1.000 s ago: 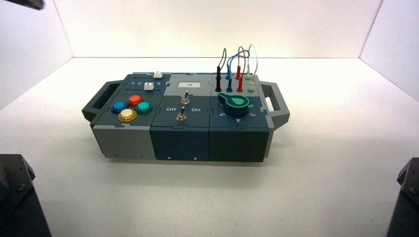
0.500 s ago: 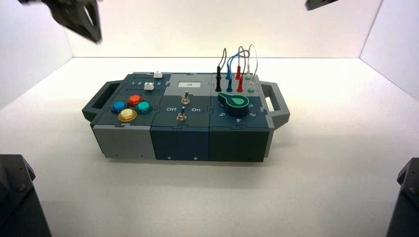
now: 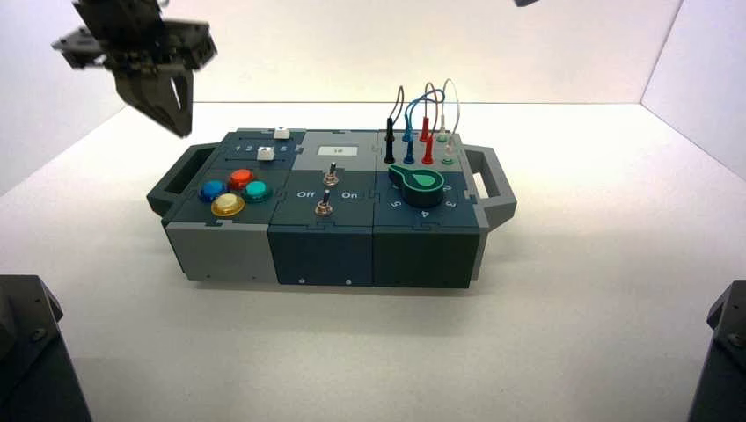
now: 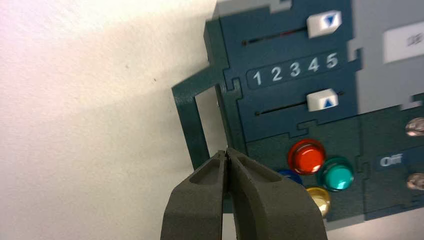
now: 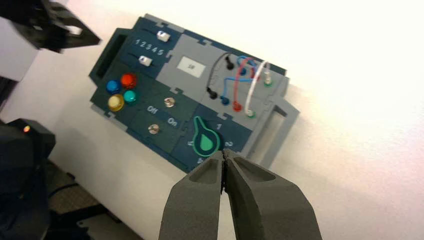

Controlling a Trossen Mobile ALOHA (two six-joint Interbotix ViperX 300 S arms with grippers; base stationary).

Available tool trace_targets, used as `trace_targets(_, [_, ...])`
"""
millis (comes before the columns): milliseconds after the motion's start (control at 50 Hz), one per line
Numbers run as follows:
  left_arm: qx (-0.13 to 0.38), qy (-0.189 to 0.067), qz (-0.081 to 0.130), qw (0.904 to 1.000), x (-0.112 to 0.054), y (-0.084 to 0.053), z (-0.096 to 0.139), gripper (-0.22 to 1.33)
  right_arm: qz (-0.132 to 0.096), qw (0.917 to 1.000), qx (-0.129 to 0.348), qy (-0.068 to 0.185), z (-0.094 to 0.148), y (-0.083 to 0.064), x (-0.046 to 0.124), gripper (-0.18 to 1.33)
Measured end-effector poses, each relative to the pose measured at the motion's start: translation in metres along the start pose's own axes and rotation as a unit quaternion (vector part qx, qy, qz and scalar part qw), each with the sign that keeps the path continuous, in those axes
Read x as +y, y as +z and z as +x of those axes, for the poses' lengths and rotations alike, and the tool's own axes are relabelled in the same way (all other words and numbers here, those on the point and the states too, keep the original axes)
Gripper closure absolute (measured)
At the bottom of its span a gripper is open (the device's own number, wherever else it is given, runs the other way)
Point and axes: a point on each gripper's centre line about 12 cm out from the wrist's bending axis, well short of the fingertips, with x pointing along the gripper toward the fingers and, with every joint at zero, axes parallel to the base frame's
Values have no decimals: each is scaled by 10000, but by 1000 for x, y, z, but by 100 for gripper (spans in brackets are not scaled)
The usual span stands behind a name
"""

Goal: Flip the bottom switch off with the right gripper.

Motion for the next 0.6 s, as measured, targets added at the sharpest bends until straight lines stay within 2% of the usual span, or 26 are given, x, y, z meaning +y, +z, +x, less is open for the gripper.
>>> trace_targets(200, [352, -6, -2, 9994, 2, -4, 20, 127, -123, 9990, 357, 246, 15, -1, 18, 129])
trace_targets(420, [544, -16, 59, 9985, 3, -1, 32, 128, -113, 9970, 736, 233, 34, -6, 20, 129])
trace_targets(600, [629, -17, 66, 9980, 4, 2, 39, 127, -216, 9948, 961, 267, 45, -6, 27, 129])
